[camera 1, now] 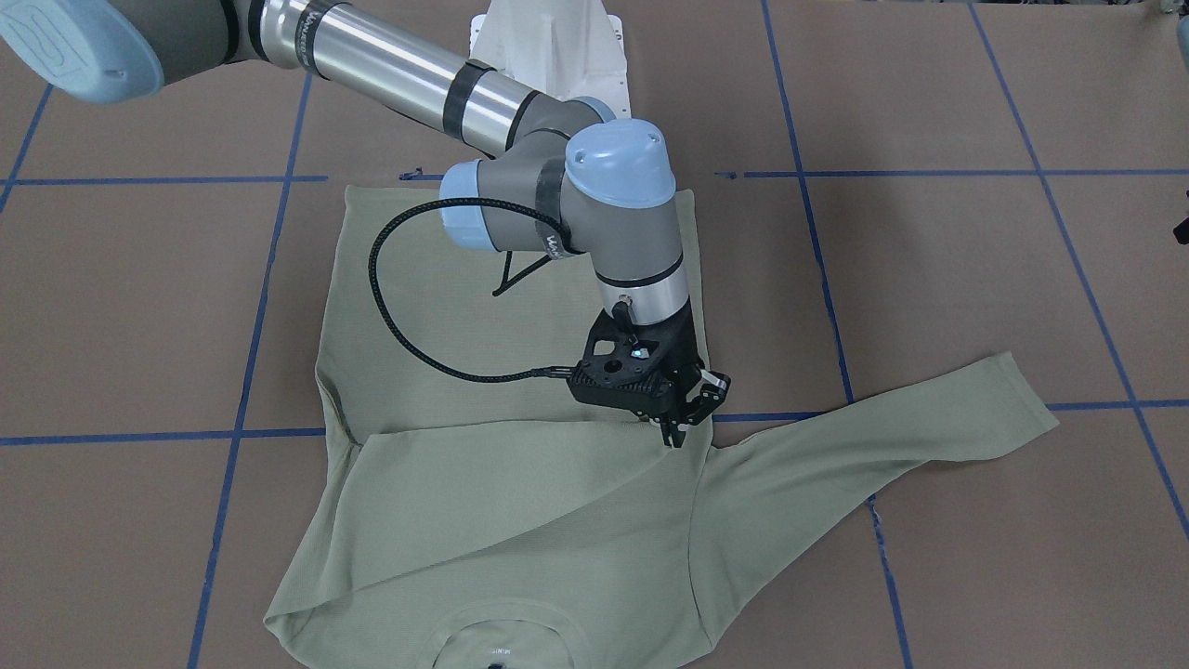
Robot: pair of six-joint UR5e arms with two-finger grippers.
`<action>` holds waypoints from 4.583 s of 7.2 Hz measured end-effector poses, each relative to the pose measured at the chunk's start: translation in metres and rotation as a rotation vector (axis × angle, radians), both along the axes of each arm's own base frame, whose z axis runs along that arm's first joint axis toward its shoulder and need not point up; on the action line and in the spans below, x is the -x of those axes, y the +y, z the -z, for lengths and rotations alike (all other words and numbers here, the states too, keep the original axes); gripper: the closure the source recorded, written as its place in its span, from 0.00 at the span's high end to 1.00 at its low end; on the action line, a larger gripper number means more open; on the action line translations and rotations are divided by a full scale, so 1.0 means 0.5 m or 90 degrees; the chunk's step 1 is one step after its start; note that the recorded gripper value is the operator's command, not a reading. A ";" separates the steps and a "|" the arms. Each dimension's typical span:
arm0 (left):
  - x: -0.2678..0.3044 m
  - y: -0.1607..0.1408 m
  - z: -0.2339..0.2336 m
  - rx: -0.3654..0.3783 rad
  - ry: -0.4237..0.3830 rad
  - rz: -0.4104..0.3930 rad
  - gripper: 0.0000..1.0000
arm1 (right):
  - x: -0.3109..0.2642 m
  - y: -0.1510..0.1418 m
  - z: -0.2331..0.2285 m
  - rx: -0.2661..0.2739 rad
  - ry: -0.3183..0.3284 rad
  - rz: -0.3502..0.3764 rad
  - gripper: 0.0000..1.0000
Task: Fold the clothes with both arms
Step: 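Carry the held sleeve across the shirt body toward the other sleeve, then release the sleeve and withdraw the right gripper while the left gripper approaches the other cuff, then grasp the cuff of the sleeve nearest the left gripper, then fold the held sleeve across the shirt body with the left gripper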
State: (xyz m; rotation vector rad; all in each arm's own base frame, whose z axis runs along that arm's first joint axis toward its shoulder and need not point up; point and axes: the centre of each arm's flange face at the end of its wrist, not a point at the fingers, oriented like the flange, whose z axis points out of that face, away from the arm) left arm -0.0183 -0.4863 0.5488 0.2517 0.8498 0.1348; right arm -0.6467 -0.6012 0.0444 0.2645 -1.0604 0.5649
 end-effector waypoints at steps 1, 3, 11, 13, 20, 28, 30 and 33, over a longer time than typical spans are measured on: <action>-0.001 0.000 0.001 -0.002 0.000 -0.001 1.00 | 0.012 -0.007 -0.016 -0.004 0.003 -0.008 0.95; -0.007 -0.002 0.011 -0.017 0.011 -0.008 1.00 | 0.023 -0.012 -0.023 -0.006 0.001 -0.016 0.98; -0.265 -0.199 -0.128 0.066 0.054 -0.006 0.89 | -0.399 0.071 -0.336 0.043 -0.033 0.036 0.99; -0.332 -0.245 -0.159 0.098 0.049 -0.018 0.80 | -0.491 0.127 -0.426 0.036 -0.020 0.055 0.99; -0.432 -0.275 -0.216 0.125 0.006 -0.037 0.65 | -0.530 0.158 -0.488 0.045 -0.004 0.055 0.99; -0.422 -0.291 -0.108 0.096 0.068 -0.048 0.00 | -0.546 0.163 -0.487 0.041 -0.006 0.049 1.00; -0.418 -0.304 0.069 0.095 0.139 -0.013 0.00 | -0.597 0.168 -0.511 0.025 0.006 0.064 1.00; -0.650 -0.242 0.499 0.165 0.258 0.040 0.00 | -0.760 0.155 -0.618 0.008 0.041 0.113 1.00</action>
